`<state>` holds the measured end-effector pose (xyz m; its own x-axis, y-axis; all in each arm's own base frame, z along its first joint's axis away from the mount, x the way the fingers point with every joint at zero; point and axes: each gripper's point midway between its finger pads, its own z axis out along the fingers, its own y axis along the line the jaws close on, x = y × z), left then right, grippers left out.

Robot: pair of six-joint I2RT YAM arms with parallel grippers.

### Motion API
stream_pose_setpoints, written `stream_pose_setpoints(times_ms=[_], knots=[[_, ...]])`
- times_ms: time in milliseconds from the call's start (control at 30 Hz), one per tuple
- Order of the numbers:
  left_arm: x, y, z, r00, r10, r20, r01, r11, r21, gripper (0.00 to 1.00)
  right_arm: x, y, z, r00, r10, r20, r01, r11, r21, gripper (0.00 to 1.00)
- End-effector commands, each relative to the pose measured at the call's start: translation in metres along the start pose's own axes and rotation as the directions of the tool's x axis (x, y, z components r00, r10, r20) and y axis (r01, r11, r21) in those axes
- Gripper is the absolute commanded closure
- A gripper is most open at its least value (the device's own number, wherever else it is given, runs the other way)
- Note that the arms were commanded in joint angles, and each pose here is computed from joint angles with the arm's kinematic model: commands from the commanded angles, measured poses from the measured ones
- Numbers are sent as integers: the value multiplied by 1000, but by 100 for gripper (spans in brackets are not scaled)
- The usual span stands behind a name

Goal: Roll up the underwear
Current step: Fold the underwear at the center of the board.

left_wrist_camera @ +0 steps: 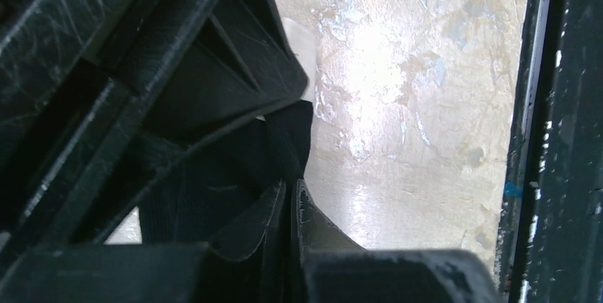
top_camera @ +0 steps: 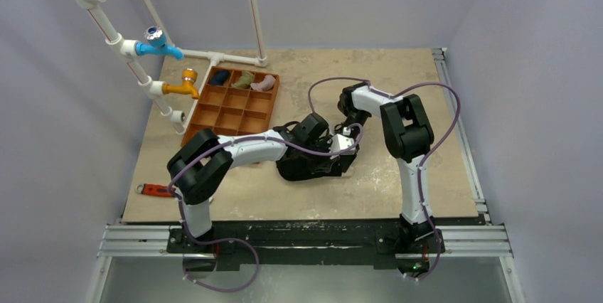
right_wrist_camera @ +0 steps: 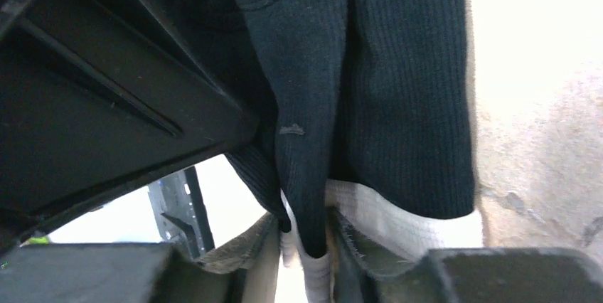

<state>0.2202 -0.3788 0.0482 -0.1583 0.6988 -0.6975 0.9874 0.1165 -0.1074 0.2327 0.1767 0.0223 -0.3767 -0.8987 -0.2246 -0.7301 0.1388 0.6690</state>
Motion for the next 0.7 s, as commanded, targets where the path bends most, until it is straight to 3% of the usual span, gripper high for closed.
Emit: stream_pose_setpoints(times_ms=[0, 267, 667], knots=[[-27, 1, -3, 997, 32, 72, -33, 999, 6, 100, -6, 0, -1, 998, -38, 45, 38, 999, -8, 66], [-28, 9, -14, 992, -44, 116, 39, 998, 42, 100, -2, 4, -1, 996, -42, 80, 44, 999, -28, 47], [-24, 23, -32, 954, -237, 185, 205, 963, 172, 100, -8, 3, -7, 983, -35, 179, 45, 998, -51, 43]])
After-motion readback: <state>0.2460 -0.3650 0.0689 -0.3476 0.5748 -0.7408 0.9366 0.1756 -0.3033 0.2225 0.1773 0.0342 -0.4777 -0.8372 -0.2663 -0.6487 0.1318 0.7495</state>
